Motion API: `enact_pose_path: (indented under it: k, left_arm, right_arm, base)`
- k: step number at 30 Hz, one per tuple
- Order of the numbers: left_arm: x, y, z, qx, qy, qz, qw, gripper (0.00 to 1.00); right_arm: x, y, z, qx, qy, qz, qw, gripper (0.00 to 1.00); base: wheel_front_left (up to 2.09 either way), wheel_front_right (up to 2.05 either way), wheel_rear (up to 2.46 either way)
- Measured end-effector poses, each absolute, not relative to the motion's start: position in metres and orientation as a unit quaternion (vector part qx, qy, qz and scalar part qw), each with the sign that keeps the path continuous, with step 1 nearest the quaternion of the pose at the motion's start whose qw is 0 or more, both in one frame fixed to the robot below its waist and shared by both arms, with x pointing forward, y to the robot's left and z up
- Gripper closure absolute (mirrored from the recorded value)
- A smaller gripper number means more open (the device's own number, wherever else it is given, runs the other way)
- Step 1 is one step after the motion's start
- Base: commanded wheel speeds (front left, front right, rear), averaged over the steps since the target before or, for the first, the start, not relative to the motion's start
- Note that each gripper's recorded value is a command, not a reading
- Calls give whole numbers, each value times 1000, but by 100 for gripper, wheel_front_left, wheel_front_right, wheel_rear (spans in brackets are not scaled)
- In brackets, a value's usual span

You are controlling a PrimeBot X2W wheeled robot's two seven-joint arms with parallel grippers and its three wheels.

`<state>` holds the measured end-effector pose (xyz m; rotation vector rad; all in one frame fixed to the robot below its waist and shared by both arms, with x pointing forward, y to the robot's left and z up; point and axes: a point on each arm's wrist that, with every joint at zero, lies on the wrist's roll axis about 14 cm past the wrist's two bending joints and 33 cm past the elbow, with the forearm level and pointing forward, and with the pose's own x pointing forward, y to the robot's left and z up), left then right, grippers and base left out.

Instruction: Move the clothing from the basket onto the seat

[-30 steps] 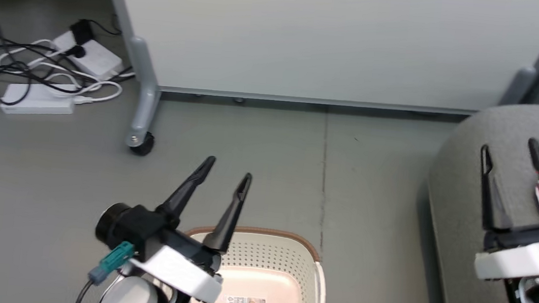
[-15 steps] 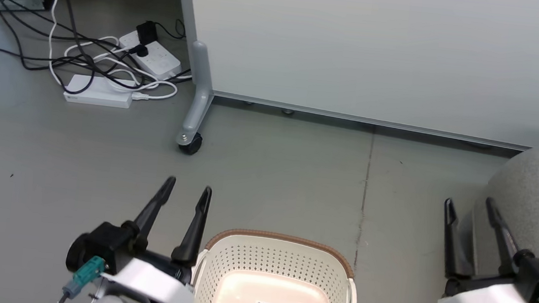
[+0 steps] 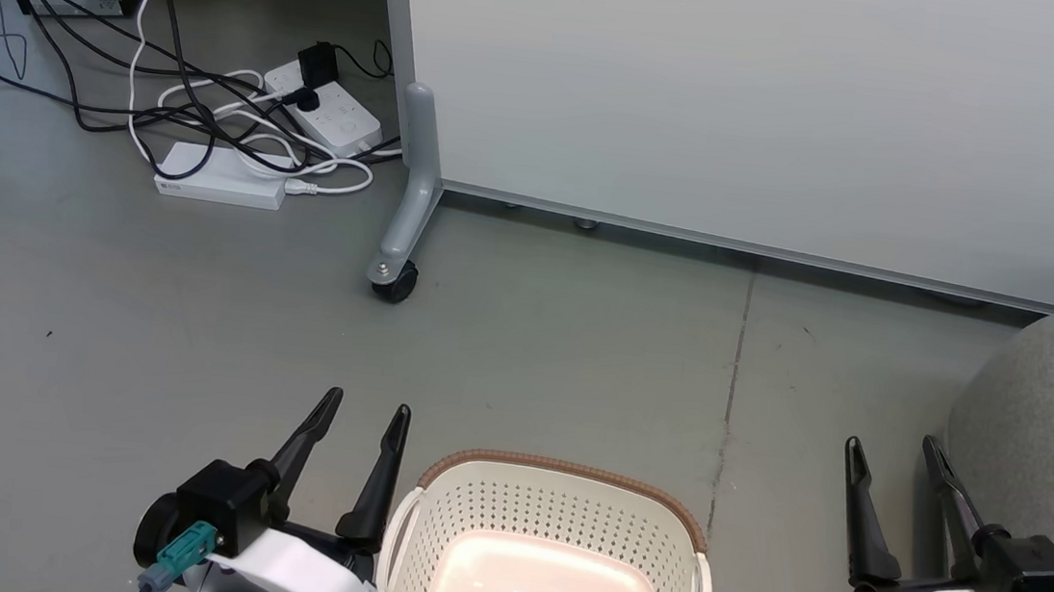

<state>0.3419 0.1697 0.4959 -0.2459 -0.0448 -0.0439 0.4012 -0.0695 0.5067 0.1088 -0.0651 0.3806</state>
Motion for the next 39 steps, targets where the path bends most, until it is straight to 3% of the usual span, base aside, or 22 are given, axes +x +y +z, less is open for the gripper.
enact_pose_path:
  k: [39]
  left_arm:
    - [346,163,491,-143,-14,-29,989,0]
  right_arm:
    - [398,-82,504,57,-28,170,983,0]
  base:
    - [0,0,0]
